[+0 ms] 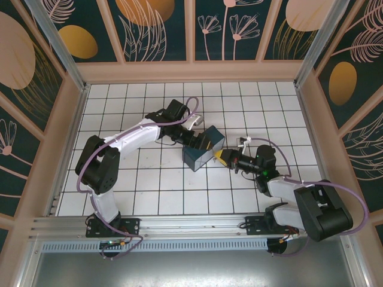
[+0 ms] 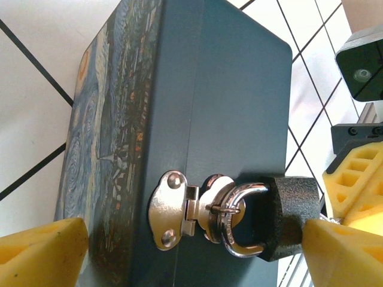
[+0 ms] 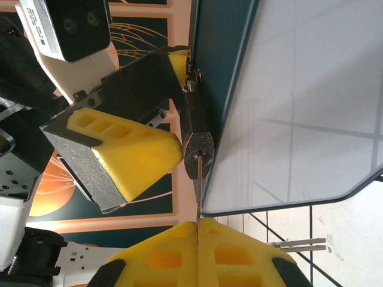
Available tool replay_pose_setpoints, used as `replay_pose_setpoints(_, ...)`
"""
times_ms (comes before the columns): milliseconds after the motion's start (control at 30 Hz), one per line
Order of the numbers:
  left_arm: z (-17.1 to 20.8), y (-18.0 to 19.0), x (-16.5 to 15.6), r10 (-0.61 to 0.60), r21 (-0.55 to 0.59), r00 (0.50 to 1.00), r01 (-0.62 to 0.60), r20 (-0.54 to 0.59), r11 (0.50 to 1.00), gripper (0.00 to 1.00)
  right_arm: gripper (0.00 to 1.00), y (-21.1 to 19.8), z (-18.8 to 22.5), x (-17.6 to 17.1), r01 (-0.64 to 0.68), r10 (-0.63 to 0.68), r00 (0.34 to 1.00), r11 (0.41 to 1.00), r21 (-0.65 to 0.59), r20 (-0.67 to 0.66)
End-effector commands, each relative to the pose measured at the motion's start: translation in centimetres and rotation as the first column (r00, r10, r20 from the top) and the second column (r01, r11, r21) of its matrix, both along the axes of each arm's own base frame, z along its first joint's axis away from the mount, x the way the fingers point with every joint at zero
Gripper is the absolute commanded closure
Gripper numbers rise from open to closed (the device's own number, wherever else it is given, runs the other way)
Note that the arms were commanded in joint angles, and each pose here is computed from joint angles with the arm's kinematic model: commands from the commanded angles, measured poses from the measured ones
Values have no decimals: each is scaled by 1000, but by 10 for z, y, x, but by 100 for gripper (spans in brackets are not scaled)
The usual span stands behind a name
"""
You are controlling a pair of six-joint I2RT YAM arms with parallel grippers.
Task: Unlock the padlock with the key
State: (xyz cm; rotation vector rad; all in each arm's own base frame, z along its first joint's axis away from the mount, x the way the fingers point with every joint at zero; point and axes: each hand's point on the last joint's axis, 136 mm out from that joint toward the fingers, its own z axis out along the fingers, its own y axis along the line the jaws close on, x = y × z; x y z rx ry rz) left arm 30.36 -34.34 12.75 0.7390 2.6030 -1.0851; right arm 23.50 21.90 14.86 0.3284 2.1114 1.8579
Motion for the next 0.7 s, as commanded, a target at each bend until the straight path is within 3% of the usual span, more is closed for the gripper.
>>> replay_pose_setpoints(0, -15, 9, -14, 3, 35, 998, -1, -70, 999, 9, 100, 2, 22, 8, 17, -21, 995, 999, 47, 92)
replay_pose_setpoints(433, -5, 26, 7, 51, 58, 998, -49, -30, 997, 10, 100, -12, 15, 12, -18, 25, 992, 998, -57, 120)
replay_pose_setpoints(667, 59, 3, 13, -28, -123, 999, 32, 35, 992, 11, 100, -16, 30, 12, -52, 87, 975, 984, -168, 206)
